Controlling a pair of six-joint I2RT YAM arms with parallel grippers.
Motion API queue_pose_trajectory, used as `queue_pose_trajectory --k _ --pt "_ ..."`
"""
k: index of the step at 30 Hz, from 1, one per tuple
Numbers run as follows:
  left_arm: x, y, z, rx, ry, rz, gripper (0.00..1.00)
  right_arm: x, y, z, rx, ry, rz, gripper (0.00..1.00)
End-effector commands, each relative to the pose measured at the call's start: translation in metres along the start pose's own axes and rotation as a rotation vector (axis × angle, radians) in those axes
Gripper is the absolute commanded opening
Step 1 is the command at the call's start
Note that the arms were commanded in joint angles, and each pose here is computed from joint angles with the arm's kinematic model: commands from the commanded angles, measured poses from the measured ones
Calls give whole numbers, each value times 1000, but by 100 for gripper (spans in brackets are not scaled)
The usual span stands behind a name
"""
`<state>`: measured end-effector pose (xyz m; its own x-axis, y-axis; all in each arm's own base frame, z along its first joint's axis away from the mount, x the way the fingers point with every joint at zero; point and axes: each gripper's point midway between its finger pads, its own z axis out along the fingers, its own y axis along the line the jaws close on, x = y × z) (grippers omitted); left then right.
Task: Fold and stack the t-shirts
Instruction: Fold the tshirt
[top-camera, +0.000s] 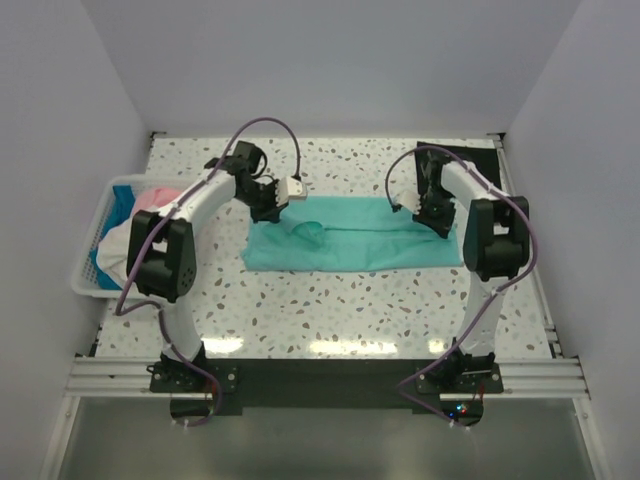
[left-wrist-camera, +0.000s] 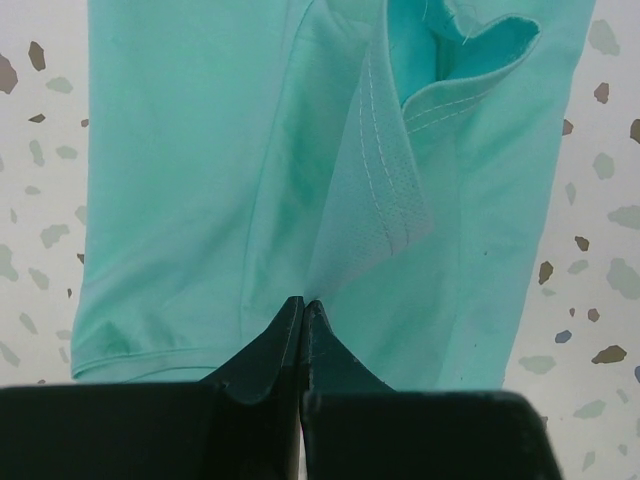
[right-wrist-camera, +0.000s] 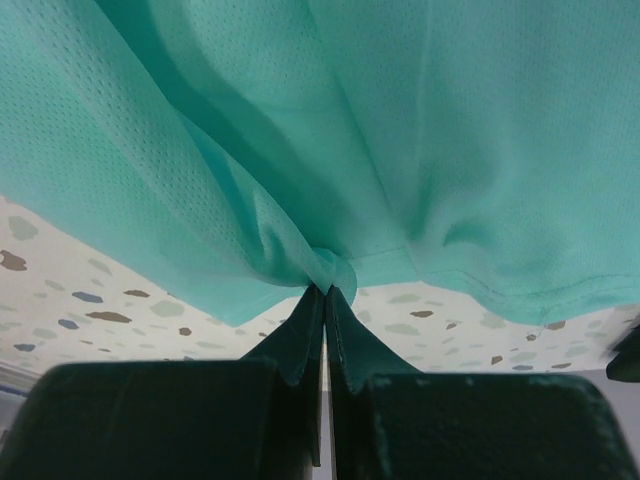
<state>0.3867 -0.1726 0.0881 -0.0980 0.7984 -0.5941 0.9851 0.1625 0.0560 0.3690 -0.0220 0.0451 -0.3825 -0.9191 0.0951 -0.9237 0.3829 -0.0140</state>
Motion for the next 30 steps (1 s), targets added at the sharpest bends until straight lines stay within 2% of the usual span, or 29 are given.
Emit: queue_pose_trajectory --k 1,16,17,18,21,23,24,25,26,28,29,30 --pt "-9 19 -5 -49 -42 8 0 2 -10 -8 14 14 -20 0" --pt "3 34 8 -58 -21 -29 0 2 -19 2 14 47 -5 0" --pt "7 37 9 -67 -17 -51 0 3 -18 2 13 51 1 5" --pt "10 43 8 -87 -16 -76 0 4 -18 2 15 53 7 19" --pt "20 84 -6 -247 -38 -228 1 5 -24 -5 48 43 48 35" --pt "22 105 -23 -324 -87 -344 11 2 -29 -17 61 7 106 44" --pt "21 108 -27 -333 -108 -389 15 0 -28 -22 59 -7 146 53" --pt "20 109 -33 -334 -121 -402 22 0 -29 -31 53 -20 169 55" --pt "12 102 -38 -313 -151 -395 35 0 -26 -37 46 -36 184 55" --pt "-3 88 -50 -289 -190 -361 53 -2 -18 -45 26 -64 222 56" --pt "1 80 -48 -281 -187 -372 57 -2 -18 -51 38 -79 233 56" --pt "-2 80 -50 -300 -203 -380 57 -3 -14 -53 28 -91 250 56"
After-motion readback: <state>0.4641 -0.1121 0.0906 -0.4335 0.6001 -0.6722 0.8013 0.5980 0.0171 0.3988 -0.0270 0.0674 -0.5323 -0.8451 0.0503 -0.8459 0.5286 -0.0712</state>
